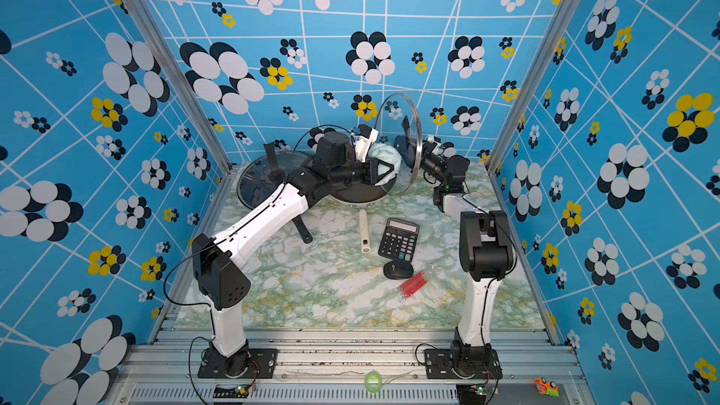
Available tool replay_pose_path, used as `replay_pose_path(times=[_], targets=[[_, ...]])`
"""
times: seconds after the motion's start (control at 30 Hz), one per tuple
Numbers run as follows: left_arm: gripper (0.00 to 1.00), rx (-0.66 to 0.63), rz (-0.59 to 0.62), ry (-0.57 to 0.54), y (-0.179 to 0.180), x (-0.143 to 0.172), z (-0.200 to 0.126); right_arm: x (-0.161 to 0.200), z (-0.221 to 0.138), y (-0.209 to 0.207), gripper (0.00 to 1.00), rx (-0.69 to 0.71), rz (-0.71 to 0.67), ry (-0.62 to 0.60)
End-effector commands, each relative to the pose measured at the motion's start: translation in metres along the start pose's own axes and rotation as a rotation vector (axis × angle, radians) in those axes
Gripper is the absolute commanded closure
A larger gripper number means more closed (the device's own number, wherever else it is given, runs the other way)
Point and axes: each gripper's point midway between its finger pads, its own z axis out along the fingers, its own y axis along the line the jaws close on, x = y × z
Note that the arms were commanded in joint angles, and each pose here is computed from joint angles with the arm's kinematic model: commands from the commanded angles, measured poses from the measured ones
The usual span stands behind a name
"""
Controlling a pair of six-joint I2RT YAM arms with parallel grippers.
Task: Wipe the pot lid with a cloth
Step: Wipe the pot lid.
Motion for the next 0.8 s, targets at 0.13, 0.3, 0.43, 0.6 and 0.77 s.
replay_pose_path(times=[0.13, 0.3, 0.43, 0.6, 0.77], targets=[[1.0, 0.143, 0.12, 0.09, -0.031, 0.009, 0.011, 0.064, 0.03, 0.03, 1.0, -0.087, -0.151, 0.174], [1.0, 0.092, 0.209, 0.003, -0.033, -0.014, 0.002, 0.102, 0.04, 0.026, 1.0, -0.093, -0.145, 0.307], [1.0, 0.022, 0.276, -0.108, -0.027, -0.046, -0.014, 0.116, 0.037, 0.016, 1.0, -0.058, -0.137, 0.357], [1.0, -0.174, 0.26, -0.233, 0.018, -0.077, -0.038, 0.13, 0.033, 0.019, 1.0, -0.051, -0.165, 0.392], [1.0, -0.343, 0.234, -0.412, 0.059, -0.111, -0.079, 0.144, 0.029, 0.033, 1.0, -0.057, -0.209, 0.428]])
